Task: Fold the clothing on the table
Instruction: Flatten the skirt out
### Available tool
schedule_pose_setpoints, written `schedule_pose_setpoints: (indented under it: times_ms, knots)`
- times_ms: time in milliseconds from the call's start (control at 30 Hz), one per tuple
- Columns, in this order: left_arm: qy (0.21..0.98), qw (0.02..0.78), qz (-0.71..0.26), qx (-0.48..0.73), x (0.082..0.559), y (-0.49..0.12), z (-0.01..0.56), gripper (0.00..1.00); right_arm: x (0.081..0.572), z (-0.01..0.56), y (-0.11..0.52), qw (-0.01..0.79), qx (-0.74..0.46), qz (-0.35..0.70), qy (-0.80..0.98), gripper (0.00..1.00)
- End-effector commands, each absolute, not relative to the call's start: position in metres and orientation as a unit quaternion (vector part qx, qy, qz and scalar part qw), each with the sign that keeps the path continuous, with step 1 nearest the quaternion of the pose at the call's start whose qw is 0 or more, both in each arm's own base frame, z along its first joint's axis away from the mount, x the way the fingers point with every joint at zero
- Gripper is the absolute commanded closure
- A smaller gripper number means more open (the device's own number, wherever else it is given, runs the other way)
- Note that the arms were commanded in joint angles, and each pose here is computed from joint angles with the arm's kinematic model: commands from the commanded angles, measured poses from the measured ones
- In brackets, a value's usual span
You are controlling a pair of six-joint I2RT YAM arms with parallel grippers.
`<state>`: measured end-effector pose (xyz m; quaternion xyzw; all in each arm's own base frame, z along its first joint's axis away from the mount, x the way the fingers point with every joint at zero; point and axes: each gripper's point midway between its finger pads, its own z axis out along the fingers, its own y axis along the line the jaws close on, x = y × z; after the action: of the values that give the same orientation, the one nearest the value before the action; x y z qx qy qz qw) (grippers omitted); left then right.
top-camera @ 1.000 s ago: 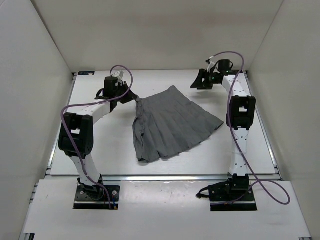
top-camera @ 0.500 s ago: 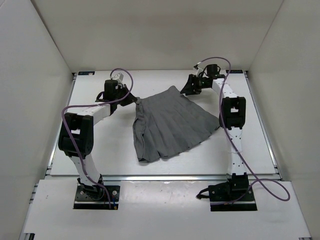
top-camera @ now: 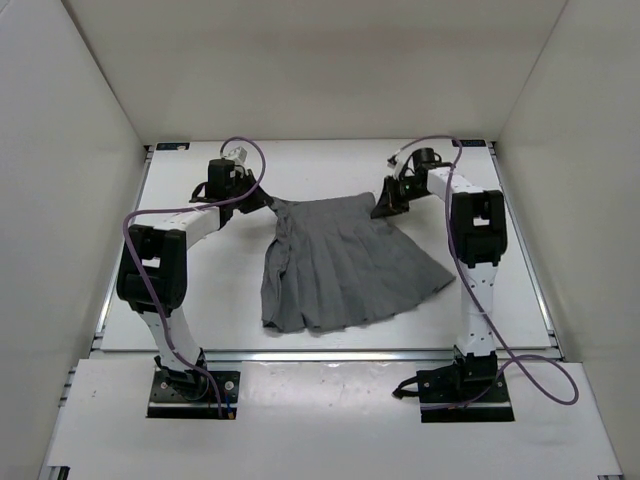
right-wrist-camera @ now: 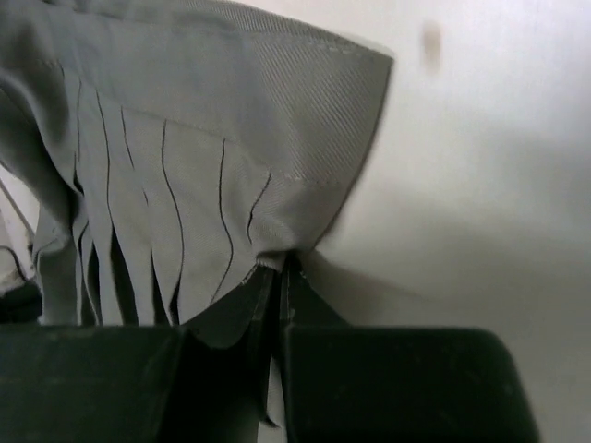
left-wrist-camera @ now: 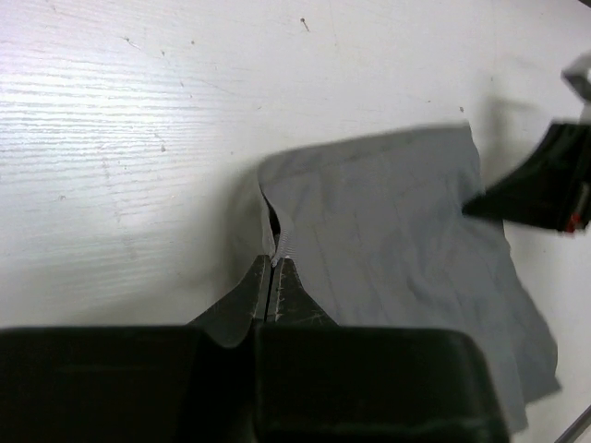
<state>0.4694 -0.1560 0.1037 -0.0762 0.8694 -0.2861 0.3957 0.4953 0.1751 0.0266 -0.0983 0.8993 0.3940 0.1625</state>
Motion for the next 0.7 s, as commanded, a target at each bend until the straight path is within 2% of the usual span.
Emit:
schedule_pose_setpoints:
  times_ms: [0,33,133,267,300,400,667]
  knots:
    - [0.866,0.4,-0.294,-0.057,0.478,-0.159,0.121,1.0,0.455,0.038,0.154,0.157,-0.052,0.364,0.916,1.0]
    - [0.865,0.402,-0.295,-0.054,0.48,-0.16,0.123,1.0,0.442,0.045,0.157,0.167,-0.051,0.371,0.912,0.99]
    - [0.871,0.387,-0.299,-0.048,0.479,-0.165,0.116,1.0,0.437,0.058,0.158,0.197,-0.062,0.357,0.911,0.77]
    - [0.867,0.391,-0.306,-0.042,0.477,-0.172,0.12,1.0,0.456,0.069,0.152,0.201,-0.061,0.358,0.91,0.58]
    - [0.868,0.389,-0.306,-0.046,0.476,-0.17,0.119,1.0,0.457,0.066,0.153,0.197,-0.055,0.367,0.907,0.5]
    - [0.865,0.39,-0.312,-0.042,0.474,-0.173,0.124,1.0,0.462,0.068,0.154,0.21,-0.045,0.404,0.889,0.44]
    - [0.866,0.395,-0.305,-0.045,0.477,-0.17,0.123,1.0,0.479,0.047,0.137,0.202,-0.008,0.396,0.896,0.44]
